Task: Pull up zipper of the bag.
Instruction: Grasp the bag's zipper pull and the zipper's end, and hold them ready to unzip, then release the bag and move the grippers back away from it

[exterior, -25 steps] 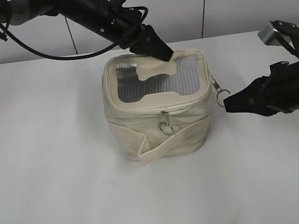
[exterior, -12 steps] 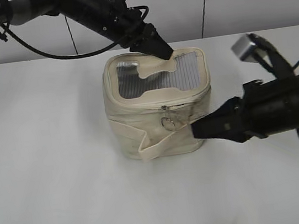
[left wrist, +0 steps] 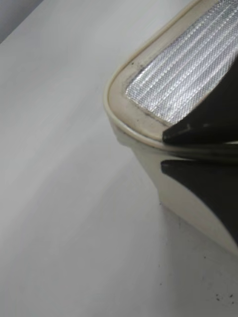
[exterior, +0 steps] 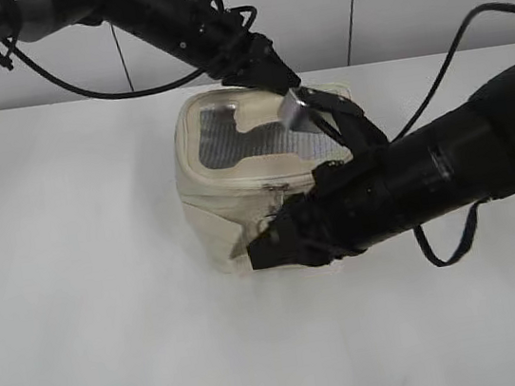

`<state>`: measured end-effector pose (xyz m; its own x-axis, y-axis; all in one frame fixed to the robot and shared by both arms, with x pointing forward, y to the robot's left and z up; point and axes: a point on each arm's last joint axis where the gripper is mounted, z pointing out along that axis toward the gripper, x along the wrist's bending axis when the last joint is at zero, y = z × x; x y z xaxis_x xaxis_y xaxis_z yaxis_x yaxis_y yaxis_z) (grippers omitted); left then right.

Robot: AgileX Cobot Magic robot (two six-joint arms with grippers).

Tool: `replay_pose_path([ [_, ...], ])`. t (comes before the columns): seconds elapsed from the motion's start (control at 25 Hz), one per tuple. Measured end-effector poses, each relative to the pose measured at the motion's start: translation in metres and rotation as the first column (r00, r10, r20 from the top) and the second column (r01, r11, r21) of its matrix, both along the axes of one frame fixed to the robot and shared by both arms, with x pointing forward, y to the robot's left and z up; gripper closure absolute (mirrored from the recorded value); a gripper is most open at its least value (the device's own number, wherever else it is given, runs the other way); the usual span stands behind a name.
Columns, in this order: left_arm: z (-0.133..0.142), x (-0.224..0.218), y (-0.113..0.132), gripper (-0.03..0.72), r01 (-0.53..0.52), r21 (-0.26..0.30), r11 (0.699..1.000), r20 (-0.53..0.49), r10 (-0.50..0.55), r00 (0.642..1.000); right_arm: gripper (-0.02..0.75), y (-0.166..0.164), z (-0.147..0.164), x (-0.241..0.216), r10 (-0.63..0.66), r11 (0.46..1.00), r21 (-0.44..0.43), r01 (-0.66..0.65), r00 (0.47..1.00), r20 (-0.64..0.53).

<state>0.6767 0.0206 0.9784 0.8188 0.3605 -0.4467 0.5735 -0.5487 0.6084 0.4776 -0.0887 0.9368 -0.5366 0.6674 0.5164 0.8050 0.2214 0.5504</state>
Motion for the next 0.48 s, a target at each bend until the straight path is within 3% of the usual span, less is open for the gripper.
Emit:
replay_pose_path([
  [0.08, 0.002, 0.002, 0.0, 0.503, -0.025, -0.011, 1.0, 0.007, 0.025, 1.0, 0.596, -0.008, -0.001, 0.0, 0.002, 1.0, -0.009, -0.003, 0.999, -0.048],
  [0.2, 0.009, 0.003, 0.002, 0.356, -0.06, -0.005, 0.998, 0.0, 0.06, 0.998, 0.37, -0.029, 0.005, -0.003, 0.012, 0.999, -0.044, -0.016, 0.996, -0.084],
  [0.32, 0.027, 0.002, 0.01, 0.368, -0.1, 0.015, 0.995, 0.007, 0.1, 0.995, 0.264, -0.058, 0.018, -0.006, -0.029, 0.996, -0.082, 0.022, 0.996, -0.085],
  [0.48, 0.065, -0.006, 0.025, 0.42, -0.167, 0.085, 0.982, 0.067, 0.162, 0.985, 0.25, -0.089, 0.041, -0.021, -0.105, 0.99, -0.106, 0.097, 0.992, -0.065],
])
